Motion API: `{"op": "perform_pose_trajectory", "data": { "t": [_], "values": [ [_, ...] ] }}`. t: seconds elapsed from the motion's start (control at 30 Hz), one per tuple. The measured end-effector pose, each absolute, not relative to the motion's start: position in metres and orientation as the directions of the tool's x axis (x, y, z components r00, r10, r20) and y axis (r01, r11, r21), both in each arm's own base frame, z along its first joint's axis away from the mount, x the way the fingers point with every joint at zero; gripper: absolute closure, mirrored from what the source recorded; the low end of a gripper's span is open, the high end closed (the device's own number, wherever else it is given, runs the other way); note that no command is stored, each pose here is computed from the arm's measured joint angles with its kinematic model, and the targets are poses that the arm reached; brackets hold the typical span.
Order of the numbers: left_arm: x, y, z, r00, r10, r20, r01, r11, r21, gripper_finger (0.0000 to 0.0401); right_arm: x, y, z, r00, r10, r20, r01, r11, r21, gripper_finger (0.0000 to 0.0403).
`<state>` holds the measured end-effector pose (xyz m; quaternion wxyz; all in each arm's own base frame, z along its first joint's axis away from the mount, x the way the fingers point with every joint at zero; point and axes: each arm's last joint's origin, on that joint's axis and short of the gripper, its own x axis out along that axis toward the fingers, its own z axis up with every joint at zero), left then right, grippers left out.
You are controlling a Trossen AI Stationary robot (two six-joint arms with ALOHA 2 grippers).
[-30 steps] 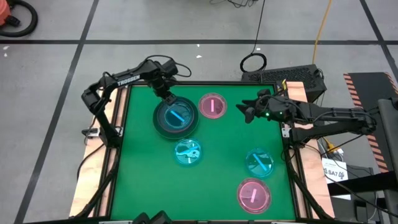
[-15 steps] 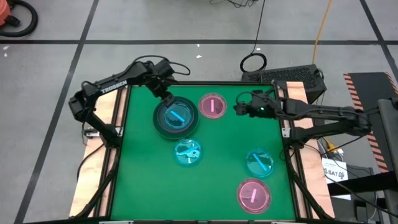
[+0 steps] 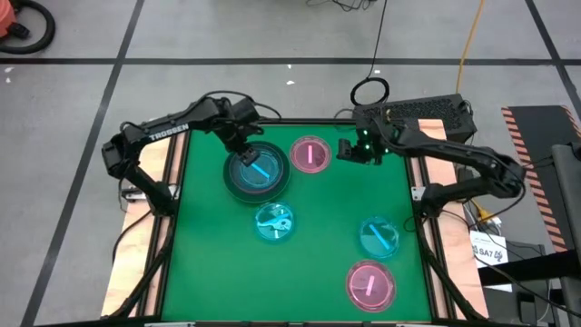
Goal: Stack plastic plates
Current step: Stack the top pink plate on the blue plate
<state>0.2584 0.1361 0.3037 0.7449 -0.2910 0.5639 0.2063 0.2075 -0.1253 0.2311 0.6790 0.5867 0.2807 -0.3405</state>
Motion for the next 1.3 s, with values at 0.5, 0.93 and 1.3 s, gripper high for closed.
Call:
{"op": "perform_pose_trajectory", "data": {
  "t": [0.5,0.93,1.3],
  "values": [
    [0.208,0.100,0.335,0.473,0.205,-0.857,-0.612,0.777,-0.152,0.0231,0.198,-0.171,0.195,0.592,-0.005,-0.806,0.804,0.074,0.590,0.0170],
    [0.140,0.084,0.358,0.561,0.397,-0.727,-0.688,0.711,-0.143,0.0231,0.209,-0.191,0.168,0.600,-0.015,-0.800,0.797,0.096,0.597,0.0170],
    [0.140,0.085,0.357,0.545,0.417,-0.728,-0.701,0.703,-0.122,0.0231,0.228,-0.204,0.134,0.631,-0.006,-0.776,0.776,0.021,0.630,0.0170]
  ]
}}
